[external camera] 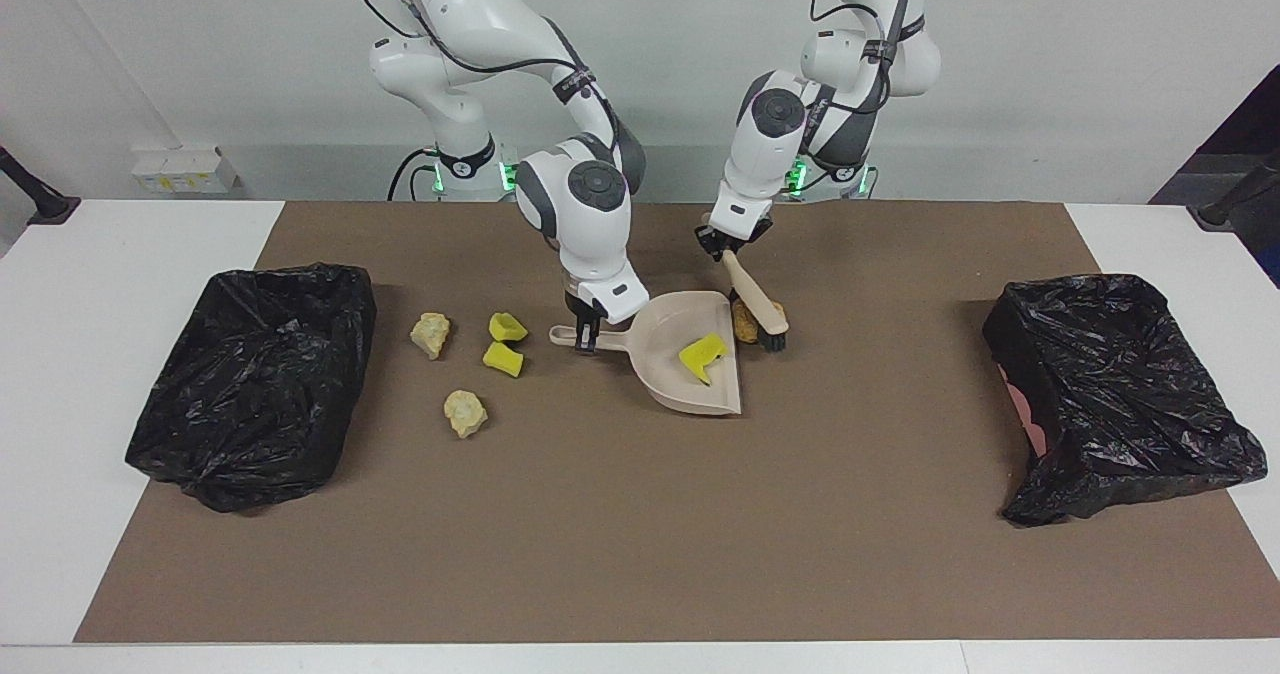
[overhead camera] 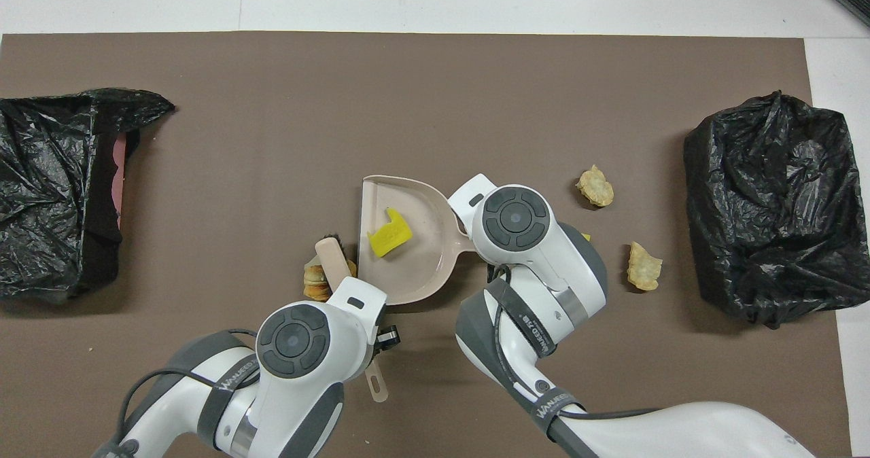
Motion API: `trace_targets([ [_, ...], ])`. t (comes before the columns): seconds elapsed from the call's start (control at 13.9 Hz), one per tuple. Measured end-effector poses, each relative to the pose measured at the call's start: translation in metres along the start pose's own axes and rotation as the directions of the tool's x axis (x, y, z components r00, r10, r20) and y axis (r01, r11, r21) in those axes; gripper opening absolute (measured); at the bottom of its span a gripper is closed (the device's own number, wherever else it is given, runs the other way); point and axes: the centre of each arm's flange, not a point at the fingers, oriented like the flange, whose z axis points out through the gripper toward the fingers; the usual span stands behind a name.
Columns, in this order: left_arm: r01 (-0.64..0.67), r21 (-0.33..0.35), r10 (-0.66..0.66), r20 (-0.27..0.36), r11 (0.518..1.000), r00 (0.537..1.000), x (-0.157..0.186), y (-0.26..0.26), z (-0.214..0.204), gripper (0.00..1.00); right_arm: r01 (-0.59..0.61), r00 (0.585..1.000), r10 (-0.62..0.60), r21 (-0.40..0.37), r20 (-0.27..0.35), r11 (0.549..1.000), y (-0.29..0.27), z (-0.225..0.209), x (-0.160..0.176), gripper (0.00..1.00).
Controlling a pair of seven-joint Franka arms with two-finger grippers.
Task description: Sweep and dump trash in bin
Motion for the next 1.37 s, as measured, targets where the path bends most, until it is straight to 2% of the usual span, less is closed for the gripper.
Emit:
trace_targets([
  [0.22, -0.015, -0.038, 0.015, 0.017, 0.999, 1.000, 0.012, 0.029, -0.015, 0.27, -0.017, 1.000, 0.017, 0.002, 0.001, 1.000, -0.001, 0.000, 0.006, 0.32],
  [0.43, -0.007, -0.028, 0.009, 0.065, 1.000, 0.998, 0.036, 0.031, -0.046, 0.27, -0.010, 0.998, 0.008, 0.037, 0.060, 0.999, 0.007, -0.016, 0.000, 0.32],
  [0.65, -0.058, 0.007, 0.056, 0.137, 0.998, 0.989, 0.072, -0.011, -0.081, 0.27, 0.022, 0.988, -0.026, 0.028, 0.154, 0.999, 0.015, -0.031, -0.010, 0.32],
  [0.79, -0.073, 0.022, 0.068, 0.178, 0.997, 0.982, 0.086, -0.045, -0.087, 0.27, 0.041, 0.981, -0.045, 0.025, 0.188, 0.999, 0.014, -0.030, -0.012, 0.32],
  [1.15, -0.104, 0.039, 0.092, 0.241, 0.994, 0.966, 0.094, -0.116, -0.044, 0.27, 0.093, 0.966, -0.095, 0.021, 0.240, 0.995, 0.004, -0.019, -0.009, 0.32],
  [1.37, -0.089, 0.048, 0.075, 0.239, 0.995, 0.968, 0.089, -0.132, -0.017, 0.27, 0.115, 0.964, -0.116, 0.019, 0.239, 0.993, 0.002, -0.017, -0.005, 0.32],
])
